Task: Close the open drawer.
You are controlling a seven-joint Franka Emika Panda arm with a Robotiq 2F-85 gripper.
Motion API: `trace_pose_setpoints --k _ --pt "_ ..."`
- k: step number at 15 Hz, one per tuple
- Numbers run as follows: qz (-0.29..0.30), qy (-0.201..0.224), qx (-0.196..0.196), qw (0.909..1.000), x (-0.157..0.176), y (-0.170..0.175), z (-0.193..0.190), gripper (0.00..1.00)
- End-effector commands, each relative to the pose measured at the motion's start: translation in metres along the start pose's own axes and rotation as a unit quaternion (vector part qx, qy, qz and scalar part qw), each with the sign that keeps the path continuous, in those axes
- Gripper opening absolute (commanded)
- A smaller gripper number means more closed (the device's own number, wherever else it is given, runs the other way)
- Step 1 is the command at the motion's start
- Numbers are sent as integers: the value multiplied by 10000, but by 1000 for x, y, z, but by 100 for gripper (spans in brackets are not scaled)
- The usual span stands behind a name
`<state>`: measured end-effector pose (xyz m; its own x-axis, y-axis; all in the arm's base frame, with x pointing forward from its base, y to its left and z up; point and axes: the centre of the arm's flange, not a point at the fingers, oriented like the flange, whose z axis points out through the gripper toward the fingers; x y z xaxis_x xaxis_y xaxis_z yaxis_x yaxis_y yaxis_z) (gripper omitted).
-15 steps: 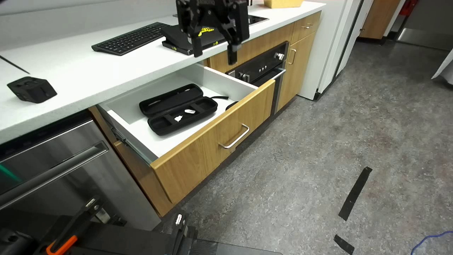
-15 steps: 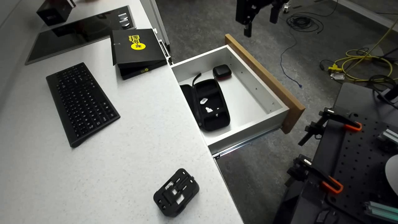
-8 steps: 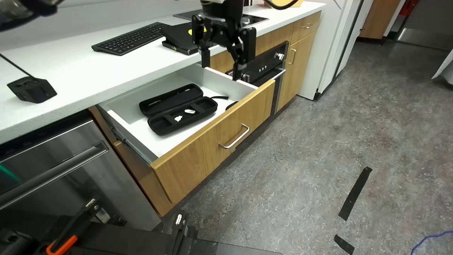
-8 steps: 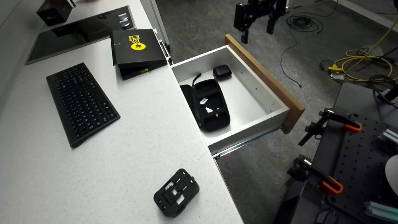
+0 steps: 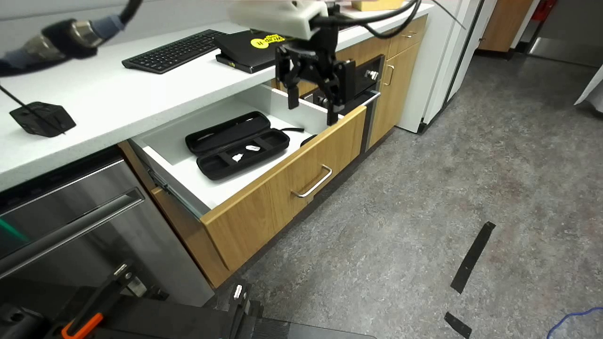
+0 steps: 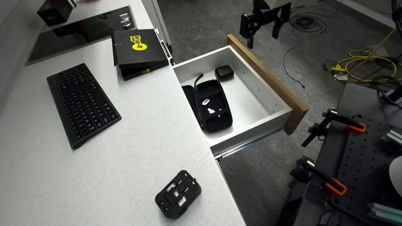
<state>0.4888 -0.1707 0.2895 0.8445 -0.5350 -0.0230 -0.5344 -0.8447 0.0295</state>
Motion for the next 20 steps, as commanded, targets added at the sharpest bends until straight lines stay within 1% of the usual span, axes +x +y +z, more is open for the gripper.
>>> trace_pose_setpoints --k 1,5,9,10,11,12,13,15,18,20 --pt "499 189 -301 9981 27 24 46 100" --pt "955 376 -459 9937 49 44 90 100" --pt "1247 544 -552 9892 73 46 131 100" --pt "1309 622 -516 9881 84 45 141 100" --pt "1350 608 -460 9879 96 44 145 100" --pt "1397 577 -452 9875 103 41 154 100" --pt "1425 446 -374 9881 110 36 162 100" --pt "1438 386 -297 9884 118 23 178 100" --pt "1189 253 -162 9925 124 -10 192 100" --pt "936 233 -64 9953 125 -35 194 100"
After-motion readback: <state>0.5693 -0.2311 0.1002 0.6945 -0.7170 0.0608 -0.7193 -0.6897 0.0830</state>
